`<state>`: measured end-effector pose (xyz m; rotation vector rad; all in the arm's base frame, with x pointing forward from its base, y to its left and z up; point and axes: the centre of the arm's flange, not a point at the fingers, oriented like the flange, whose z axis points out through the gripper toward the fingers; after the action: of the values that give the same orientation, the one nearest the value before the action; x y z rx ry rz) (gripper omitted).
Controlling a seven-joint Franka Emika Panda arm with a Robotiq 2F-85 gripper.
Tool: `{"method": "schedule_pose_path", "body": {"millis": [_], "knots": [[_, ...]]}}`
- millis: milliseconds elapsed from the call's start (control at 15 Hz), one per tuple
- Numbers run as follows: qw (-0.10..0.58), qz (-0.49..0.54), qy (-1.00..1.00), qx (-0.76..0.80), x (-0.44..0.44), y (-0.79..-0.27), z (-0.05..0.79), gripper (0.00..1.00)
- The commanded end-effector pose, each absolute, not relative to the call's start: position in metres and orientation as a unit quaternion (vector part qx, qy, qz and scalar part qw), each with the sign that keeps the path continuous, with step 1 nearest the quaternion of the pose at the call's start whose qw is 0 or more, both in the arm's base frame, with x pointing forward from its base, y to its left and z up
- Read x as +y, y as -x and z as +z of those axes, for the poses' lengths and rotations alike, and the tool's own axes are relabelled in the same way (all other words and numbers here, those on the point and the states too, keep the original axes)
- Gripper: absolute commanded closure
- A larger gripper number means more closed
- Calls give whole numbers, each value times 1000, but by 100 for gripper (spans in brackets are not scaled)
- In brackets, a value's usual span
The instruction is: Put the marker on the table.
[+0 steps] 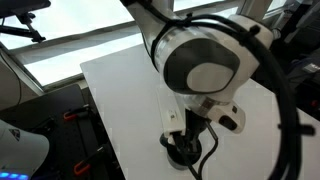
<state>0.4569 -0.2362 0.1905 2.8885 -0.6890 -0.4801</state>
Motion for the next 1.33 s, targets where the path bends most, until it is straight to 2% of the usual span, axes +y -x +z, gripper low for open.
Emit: {"method": "schedule_pose_path", "body": {"millis": [0,400,867,1267], "knots": [[97,-157,-959,-215,-214,-476,227,95],[141,-166,-959,-182,-174,-506,268,95],[274,-177,-937,-125,-76,-547,270,95],[277,-202,-939,-36,-6,-558,208,95]]}}
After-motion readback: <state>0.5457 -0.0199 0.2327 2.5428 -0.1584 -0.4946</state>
